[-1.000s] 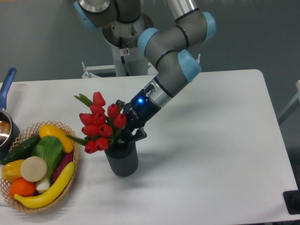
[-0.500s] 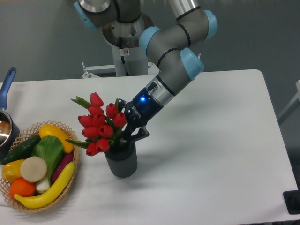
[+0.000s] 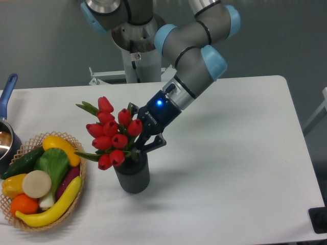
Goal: Pick up the flowers from the vase
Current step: 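Lift the gripped tulips up out of the black vase, then carry the tulip bunch up and away from the vase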
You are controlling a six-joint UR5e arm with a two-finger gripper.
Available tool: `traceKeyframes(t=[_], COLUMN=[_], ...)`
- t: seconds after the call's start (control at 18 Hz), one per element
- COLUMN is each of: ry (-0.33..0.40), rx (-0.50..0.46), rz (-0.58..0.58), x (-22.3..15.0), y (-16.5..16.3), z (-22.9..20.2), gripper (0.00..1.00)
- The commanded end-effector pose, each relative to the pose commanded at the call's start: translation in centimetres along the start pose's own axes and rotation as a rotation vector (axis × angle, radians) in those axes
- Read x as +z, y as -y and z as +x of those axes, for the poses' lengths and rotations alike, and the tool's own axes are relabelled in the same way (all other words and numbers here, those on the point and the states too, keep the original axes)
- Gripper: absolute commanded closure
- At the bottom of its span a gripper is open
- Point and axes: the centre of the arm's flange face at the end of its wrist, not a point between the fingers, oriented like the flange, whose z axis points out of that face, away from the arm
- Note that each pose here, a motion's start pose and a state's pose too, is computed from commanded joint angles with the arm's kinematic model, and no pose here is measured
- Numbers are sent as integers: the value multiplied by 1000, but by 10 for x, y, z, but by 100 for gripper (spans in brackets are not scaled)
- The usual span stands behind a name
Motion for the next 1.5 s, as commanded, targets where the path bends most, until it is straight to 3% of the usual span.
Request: traceKeyframes(t=[0.22, 0.83, 1.11, 1.5], ry=[11, 83, 187, 335], rx=[-21, -141, -209, -238], rz=[69, 112, 153, 178], x=[-13, -63, -128, -215], y=[29, 110, 106, 53], z=[-1, -3, -30, -70], gripper=[53, 53, 53, 53])
